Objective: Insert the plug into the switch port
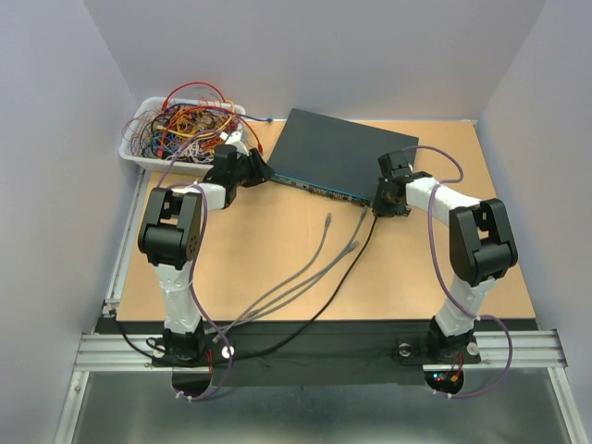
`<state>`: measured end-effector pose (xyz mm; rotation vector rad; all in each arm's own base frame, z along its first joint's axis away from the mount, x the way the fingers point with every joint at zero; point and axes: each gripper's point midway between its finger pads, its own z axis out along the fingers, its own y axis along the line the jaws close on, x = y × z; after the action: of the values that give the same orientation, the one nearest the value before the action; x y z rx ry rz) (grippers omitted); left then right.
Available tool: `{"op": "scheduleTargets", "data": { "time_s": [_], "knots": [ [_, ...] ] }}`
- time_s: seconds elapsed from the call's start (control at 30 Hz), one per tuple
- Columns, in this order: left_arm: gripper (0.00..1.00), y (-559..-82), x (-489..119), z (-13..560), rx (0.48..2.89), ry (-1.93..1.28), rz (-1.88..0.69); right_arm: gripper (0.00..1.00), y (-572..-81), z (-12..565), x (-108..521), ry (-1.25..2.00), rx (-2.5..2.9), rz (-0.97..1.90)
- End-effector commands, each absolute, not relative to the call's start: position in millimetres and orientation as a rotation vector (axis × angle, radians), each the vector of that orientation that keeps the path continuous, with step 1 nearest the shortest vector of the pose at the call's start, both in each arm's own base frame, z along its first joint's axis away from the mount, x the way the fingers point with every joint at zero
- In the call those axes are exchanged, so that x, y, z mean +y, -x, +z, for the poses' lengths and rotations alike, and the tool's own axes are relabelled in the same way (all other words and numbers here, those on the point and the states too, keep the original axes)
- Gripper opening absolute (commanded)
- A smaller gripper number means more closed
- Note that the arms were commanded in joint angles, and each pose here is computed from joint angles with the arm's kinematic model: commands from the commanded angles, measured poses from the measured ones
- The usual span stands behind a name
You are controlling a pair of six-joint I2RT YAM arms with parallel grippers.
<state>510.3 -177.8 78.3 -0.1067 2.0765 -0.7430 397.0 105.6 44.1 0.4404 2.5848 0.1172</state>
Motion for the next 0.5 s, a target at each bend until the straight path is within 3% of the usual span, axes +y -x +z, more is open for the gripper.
{"op": "scheduleTargets", "data": {
  "time_s": [0.0,0.47],
  "knots": [
    [0.56,-519.3,-181.3,104.3,1.973,0.046,-0.741,0.0,-433.1,64.9,112.7,-0.414,2.485,0.181],
    [0.53,-514.6,-179.7,72.8,1.968,0.047,-0.704,0.01,-442.5,79.1,132.7,-0.369,2.472,0.311]
  ]
}}
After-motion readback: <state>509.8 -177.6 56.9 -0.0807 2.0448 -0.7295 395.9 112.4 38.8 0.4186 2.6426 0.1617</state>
